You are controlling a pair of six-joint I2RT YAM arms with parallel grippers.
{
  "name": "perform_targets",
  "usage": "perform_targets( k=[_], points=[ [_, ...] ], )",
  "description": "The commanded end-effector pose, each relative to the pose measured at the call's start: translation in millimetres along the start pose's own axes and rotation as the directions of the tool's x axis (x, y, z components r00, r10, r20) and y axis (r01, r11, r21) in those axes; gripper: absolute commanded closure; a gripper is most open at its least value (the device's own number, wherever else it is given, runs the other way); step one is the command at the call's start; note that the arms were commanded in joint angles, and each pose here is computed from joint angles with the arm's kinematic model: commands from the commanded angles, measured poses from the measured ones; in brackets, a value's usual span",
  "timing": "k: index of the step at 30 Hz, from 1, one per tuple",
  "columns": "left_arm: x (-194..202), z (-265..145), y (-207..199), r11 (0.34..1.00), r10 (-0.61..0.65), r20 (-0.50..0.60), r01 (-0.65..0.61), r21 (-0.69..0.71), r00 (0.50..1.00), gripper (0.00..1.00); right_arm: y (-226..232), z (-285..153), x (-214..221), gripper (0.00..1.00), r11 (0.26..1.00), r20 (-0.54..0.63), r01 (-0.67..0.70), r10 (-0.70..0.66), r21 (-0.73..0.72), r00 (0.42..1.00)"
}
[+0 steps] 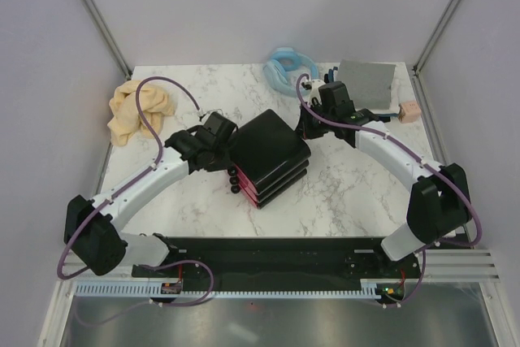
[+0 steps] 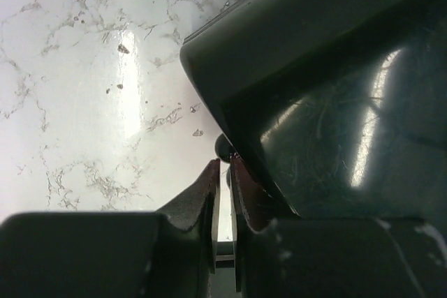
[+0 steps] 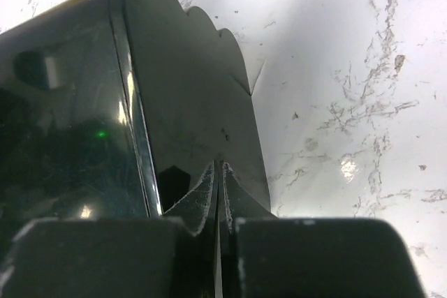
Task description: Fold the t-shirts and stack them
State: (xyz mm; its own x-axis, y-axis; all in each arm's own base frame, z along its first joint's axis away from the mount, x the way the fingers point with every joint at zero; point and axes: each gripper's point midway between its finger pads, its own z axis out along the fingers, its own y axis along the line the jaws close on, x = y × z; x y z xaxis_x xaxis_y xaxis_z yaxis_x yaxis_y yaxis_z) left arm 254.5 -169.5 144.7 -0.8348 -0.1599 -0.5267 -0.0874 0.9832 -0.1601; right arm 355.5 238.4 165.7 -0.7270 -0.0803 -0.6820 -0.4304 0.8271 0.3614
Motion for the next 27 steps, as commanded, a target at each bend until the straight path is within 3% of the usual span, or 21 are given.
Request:
perform_targets(
  k=[1,7,13,27],
  points=[
    [-27,6,-61,0.978,0.043,0.040,-0.051,0.202,0.998,0.83,24,-14,14,1.00,0.995,-0.027,-0.021,0.019,-0.097,0.999],
    [-45,15,-97,0.958,0.073,0.021,-0.076,0.276,0.997,0.85,25,-32,26,1.00,0.995,-0.017,-0.051,0.050,-0.089,0.999],
    [-50,17,-108,0.949,0.096,0.017,-0.097,0.301,0.995,0.85,22,-36,39,1.00,0.994,-0.035,-0.067,0.064,-0.082,0.997],
    [-56,-11,-85,0.962,0.070,0.081,-0.089,0.259,0.994,0.86,49,-17,22,1.00,0.983,-0.059,-0.051,0.041,-0.179,0.997]
  ],
)
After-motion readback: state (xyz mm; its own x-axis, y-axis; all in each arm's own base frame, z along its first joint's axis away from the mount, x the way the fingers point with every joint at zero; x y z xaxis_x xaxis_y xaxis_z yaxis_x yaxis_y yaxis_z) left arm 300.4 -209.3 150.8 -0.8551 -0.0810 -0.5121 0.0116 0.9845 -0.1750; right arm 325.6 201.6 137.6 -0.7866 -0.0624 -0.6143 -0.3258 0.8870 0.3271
